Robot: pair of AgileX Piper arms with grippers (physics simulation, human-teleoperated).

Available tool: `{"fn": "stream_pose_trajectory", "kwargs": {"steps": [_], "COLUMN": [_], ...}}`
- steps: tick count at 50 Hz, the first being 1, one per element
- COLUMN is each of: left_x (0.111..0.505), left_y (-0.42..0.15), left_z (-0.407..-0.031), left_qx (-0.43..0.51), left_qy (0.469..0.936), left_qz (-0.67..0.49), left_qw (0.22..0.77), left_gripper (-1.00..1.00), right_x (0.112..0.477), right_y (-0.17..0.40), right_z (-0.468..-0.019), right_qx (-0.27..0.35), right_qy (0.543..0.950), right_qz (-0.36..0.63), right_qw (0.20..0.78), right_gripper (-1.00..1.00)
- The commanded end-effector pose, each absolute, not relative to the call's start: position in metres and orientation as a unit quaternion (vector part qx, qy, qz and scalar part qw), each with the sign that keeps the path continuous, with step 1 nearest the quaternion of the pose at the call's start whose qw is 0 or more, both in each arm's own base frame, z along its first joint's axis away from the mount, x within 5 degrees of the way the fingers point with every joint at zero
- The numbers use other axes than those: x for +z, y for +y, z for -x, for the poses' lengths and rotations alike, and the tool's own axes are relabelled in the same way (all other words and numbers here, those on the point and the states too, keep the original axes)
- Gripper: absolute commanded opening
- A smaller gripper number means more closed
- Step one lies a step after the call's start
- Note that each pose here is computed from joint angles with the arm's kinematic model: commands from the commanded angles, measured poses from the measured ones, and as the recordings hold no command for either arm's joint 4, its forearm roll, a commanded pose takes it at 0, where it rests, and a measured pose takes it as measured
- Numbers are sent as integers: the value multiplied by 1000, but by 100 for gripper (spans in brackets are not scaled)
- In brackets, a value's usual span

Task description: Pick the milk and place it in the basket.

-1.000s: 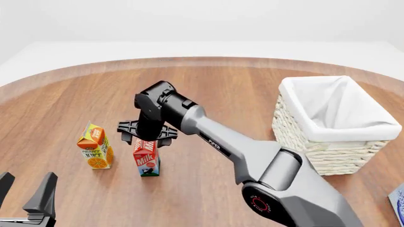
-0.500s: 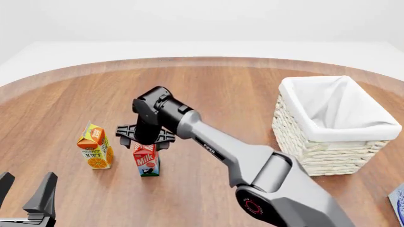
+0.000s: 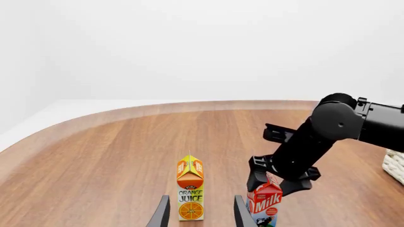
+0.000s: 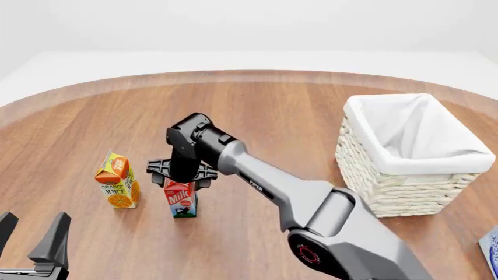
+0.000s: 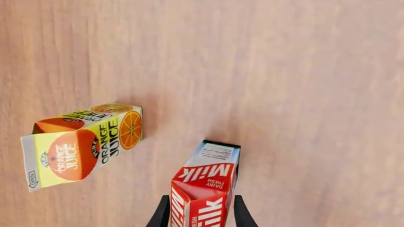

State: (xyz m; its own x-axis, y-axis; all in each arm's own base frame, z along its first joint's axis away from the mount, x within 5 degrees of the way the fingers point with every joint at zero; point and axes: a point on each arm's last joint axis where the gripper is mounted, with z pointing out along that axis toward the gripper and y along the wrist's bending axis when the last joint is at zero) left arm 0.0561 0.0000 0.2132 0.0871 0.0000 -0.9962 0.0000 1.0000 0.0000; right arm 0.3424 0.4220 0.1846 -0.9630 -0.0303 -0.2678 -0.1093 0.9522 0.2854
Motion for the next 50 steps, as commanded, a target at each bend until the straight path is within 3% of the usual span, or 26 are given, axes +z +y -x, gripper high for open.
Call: {"fn": "stream_pose_trajectory", "kwargs": {"steps": [1,31,32,44,50], "left_x": [213,213,213,213,213], "left_y": [0,0,0,0,0], "left_z": [-56,-56,-56,-56,-56], "left_qx": [0,0,0,0,0], "left_qy": [676,676,676,676,676], "left_qz": [0,0,0,0,0], "left_qw": [737,737,737,737,737], "left_gripper": [100,100,100,100,100], "right_x": [176,151,151,154,172], "right_y": [423,426,425,424,423], "right_z": [-345,-348,-349,-343,-332], "right_qx": [146,134,135,134,145], "right_qy": [981,984,983,983,980], "right_qz": [34,28,29,36,47], "right_qw": [127,117,118,117,125], "right_gripper": [100,100,-100,-100,-100]}}
